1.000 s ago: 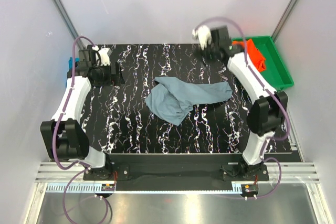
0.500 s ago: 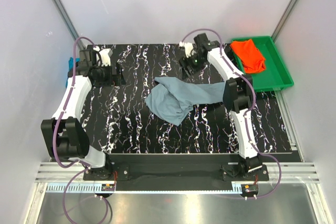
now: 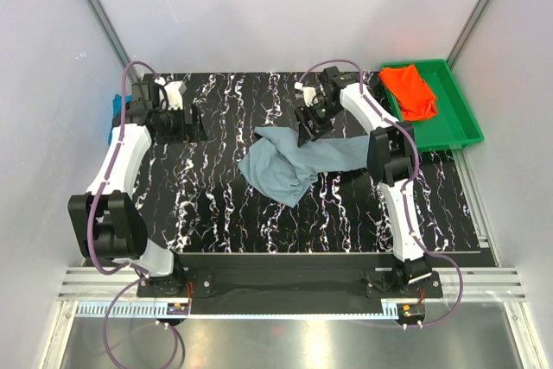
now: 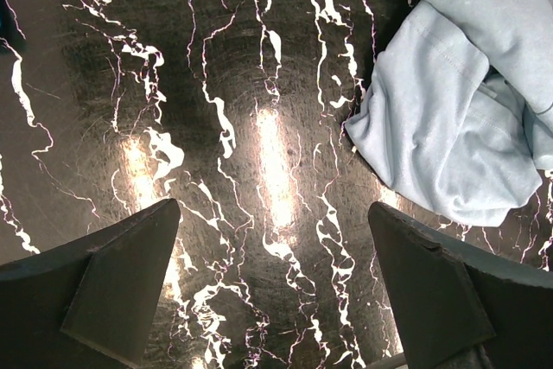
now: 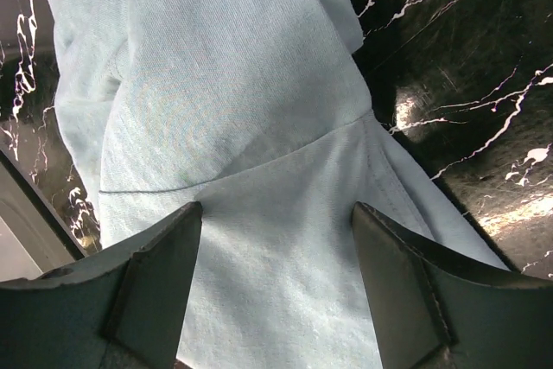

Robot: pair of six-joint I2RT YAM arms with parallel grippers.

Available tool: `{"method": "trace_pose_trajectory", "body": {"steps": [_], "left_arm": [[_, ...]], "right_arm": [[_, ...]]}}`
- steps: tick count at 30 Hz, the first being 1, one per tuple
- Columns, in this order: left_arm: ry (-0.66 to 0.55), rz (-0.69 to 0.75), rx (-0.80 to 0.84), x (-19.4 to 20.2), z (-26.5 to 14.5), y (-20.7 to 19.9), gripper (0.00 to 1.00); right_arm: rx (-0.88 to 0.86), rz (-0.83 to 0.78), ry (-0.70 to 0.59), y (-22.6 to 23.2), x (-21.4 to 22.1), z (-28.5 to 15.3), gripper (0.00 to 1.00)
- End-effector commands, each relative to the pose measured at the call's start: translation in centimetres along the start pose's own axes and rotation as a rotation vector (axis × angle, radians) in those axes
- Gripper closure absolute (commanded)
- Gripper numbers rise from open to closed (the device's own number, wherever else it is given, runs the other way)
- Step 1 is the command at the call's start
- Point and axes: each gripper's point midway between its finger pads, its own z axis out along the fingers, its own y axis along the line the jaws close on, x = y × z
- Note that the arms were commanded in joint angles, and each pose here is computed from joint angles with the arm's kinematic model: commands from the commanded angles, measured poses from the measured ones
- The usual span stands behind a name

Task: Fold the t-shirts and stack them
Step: Flatten the tshirt out

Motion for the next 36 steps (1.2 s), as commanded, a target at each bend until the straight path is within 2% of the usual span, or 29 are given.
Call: {"method": "trace_pose_trajectory", "body": {"steps": [1, 2, 3, 4, 6, 7, 9, 10, 15, 21, 26, 30, 31, 34, 36], "left_arm": [[-0.016, 0.026, 0.026, -0.8, -0.2, -0.6, 0.01], [-0.016, 0.026, 0.026, -0.8, -0.2, -0.6, 0.01], [-0.016, 0.026, 0.026, -0.7, -0.2, -0.6, 0.01], [-0.012, 0.026, 0.026, -0.6, -0.1, -0.6, 0.01], [-0.012, 0.023, 0.025, -0.4, -0.1, -0.6, 0.01], [-0.012, 0.023, 0.026, -0.4, -0.1, -0.6, 0.01], [-0.012, 0.023, 0.026, -0.3, -0.1, -0.6, 0.01], [-0.016, 0.024, 0.026, -0.4, -0.2, -0.6, 0.01], [-0.036, 0.026, 0.016, -0.8, -0.6, -0.6, 0.01], [-0.085, 0.036, -0.01, -2.7, -0.9, -0.2, 0.01], [-0.095, 0.034, 0.017, -3.9, -0.3, -0.5, 0.01], [-0.105, 0.012, 0.044, -4.9, -0.1, -1.0, 0.01], [-0.101, 0.007, 0.051, -4.8, 0.0, -1.1, 0.01], [-0.105, 0.007, 0.07, -4.9, 0.2, -1.4, 0.01], [-0.1, 0.001, 0.074, -4.7, 0.5, -1.4, 0.01]], "right_arm": [[-0.035, -0.02, -0.012, 1.5, -0.5, -0.5, 0.33], [-0.035, -0.02, -0.012, 1.5, -0.5, -0.5, 0.34], [-0.032, -0.021, -0.011, 1.5, -0.6, -0.4, 0.39], [-0.03, -0.023, -0.014, 1.5, -0.7, -0.4, 0.51], [-0.026, -0.024, -0.013, 1.5, -0.7, -0.3, 0.68], [-0.02, -0.027, -0.015, 1.4, -0.8, -0.3, 0.86], [-0.01, -0.03, -0.019, 1.3, -1.0, -0.3, 0.97], [0.0, -0.038, -0.025, 1.3, -1.3, -0.5, 1.0], [0.052, -0.104, -0.098, 2.5, -3.9, -2.9, 1.0], [0.062, -0.269, -0.17, 9.3, -6.4, -7.4, 1.0], [0.047, -0.364, -0.151, 15.1, -4.0, -9.8, 1.0], [0.024, -0.389, -0.08, 18.4, -0.1, -10.2, 1.0], [0.029, -0.412, -0.092, 19.6, 0.8, -11.7, 1.0], [0.055, -0.447, -0.027, 20.2, 4.5, -12.2, 1.0], [0.047, -0.415, 0.034, 19.8, 7.2, -11.7, 1.0]]}}
